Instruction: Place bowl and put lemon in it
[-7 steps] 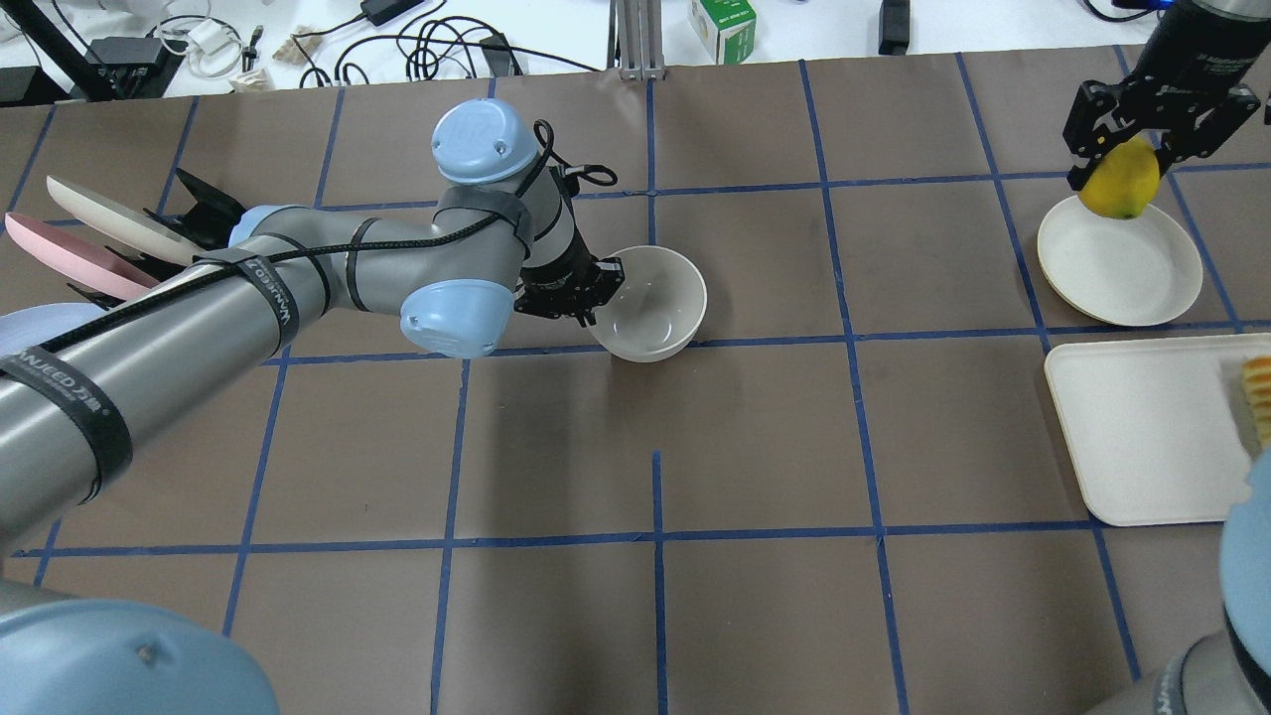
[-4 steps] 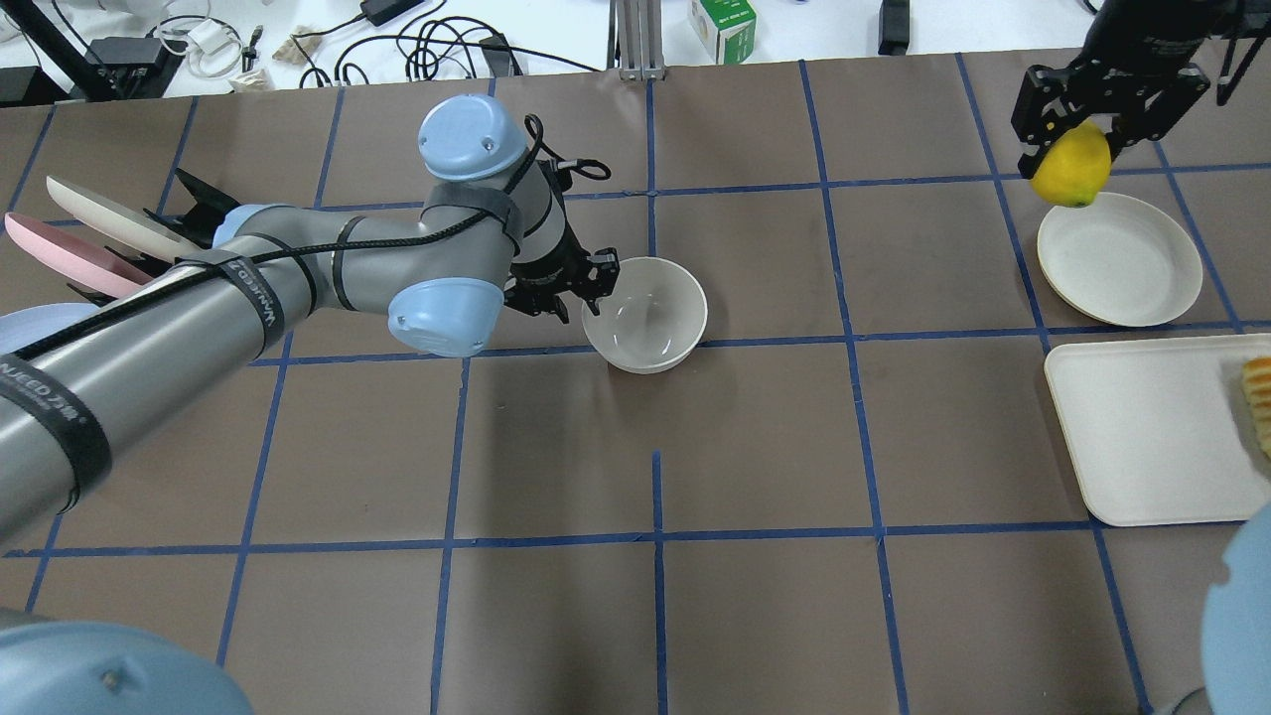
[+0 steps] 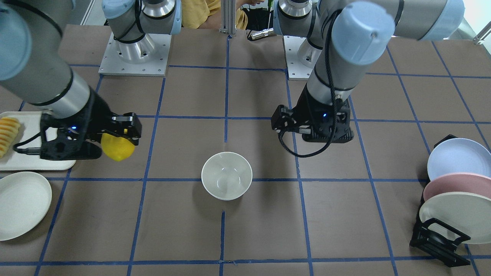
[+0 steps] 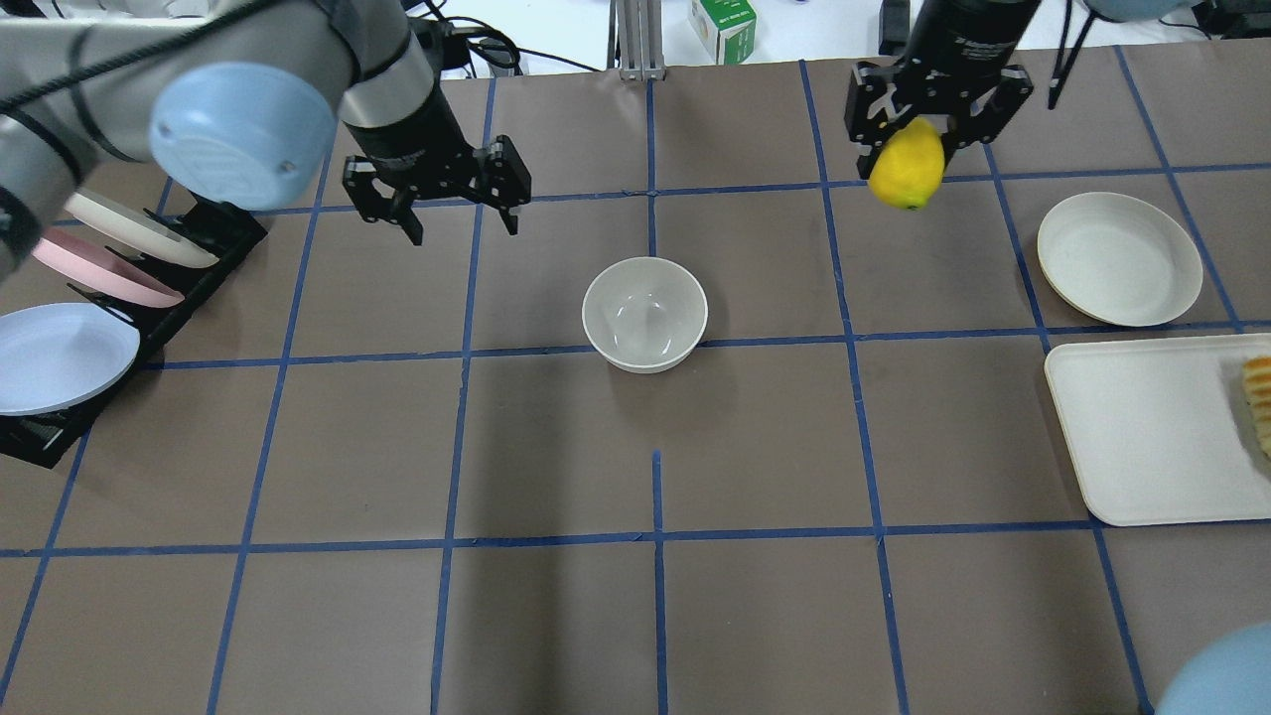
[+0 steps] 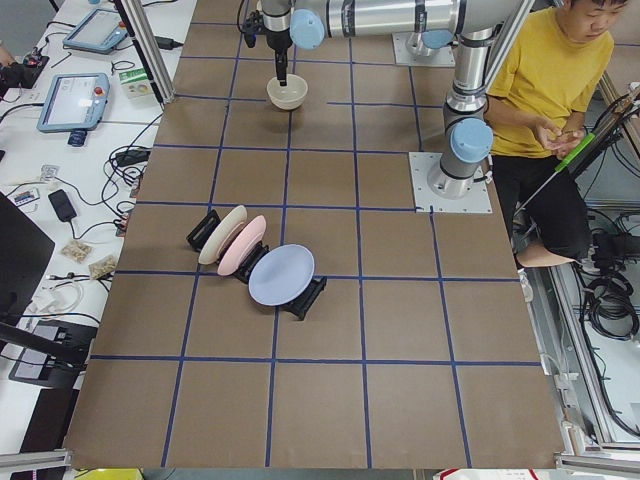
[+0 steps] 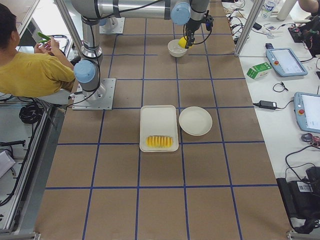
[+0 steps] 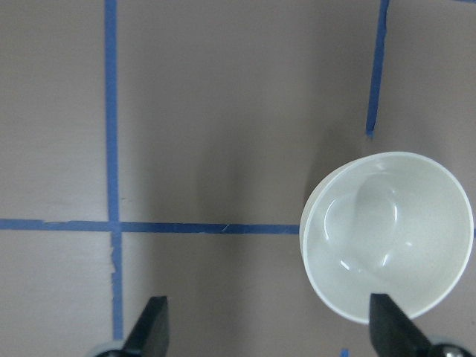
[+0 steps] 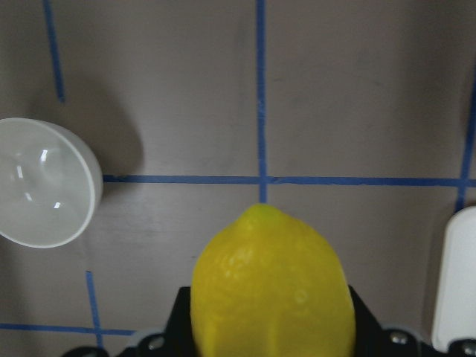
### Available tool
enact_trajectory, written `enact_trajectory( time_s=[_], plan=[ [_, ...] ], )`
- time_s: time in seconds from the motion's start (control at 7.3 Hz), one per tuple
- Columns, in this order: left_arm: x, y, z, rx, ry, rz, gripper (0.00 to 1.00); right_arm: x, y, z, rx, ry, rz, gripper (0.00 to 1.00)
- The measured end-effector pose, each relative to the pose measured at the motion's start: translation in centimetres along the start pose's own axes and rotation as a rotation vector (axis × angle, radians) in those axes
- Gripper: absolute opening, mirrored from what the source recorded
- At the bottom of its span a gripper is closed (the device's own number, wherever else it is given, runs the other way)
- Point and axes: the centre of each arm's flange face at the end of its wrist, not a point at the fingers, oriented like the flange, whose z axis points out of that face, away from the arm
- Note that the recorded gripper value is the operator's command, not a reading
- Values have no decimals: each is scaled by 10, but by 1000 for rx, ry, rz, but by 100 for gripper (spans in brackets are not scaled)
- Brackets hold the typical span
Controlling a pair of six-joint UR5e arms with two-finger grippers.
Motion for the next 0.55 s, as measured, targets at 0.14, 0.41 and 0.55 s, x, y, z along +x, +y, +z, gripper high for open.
enact_trajectory(
  time_s=[0.14, 0.41, 0.55],
  plan=[
    [-9, 21, -32, 15, -37, 33, 100, -40, 1, 14, -5, 0, -33, 0],
    [-21, 41, -60, 51, -50, 126, 100, -112, 1, 54, -8, 10, -29, 0],
    [-27, 43, -61, 52, -51, 144, 100, -134, -1, 74, -10, 13, -17, 0]
  ],
)
